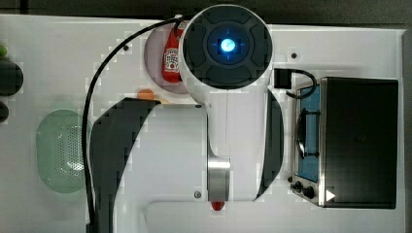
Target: Flap open oven.
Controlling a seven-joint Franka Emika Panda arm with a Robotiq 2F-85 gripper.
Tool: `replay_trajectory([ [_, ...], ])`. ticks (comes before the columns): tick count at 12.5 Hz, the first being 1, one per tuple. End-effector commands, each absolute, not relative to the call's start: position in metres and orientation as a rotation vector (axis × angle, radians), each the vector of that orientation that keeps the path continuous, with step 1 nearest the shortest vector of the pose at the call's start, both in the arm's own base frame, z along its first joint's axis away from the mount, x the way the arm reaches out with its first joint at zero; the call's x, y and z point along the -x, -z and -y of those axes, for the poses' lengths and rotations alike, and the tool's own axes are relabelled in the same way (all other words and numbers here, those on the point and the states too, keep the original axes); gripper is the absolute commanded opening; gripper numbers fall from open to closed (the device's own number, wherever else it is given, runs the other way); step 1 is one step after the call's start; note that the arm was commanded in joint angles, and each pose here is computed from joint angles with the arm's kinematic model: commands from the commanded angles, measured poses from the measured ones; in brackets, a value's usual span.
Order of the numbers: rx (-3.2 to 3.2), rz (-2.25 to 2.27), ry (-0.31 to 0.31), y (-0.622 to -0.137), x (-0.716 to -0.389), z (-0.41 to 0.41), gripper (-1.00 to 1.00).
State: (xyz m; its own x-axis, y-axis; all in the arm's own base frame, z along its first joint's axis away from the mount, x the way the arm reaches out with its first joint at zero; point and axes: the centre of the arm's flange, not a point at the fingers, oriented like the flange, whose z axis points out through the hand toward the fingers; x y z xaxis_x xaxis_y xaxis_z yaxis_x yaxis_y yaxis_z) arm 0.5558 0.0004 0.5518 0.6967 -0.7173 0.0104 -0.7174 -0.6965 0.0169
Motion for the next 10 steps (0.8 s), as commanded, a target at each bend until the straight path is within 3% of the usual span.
replay_trajectory([
  [1,-2.777,1.475,0.056,-0.6076,-0.4699,0.0449,0.58],
  [3,-2.778,1.475,0.056,-0.6078,-0.4698,0.0449,1.0],
  [5,-2.778,1.472,0.056,-0.6076,-0.4699,0.0439,1.0],
  [6,-2.779,1.471,0.057,-0.6075,-0.47,0.0434,0.9],
  [10,-2.772,1.478,0.069,-0.6035,-0.4697,0.0473,-0.08],
])
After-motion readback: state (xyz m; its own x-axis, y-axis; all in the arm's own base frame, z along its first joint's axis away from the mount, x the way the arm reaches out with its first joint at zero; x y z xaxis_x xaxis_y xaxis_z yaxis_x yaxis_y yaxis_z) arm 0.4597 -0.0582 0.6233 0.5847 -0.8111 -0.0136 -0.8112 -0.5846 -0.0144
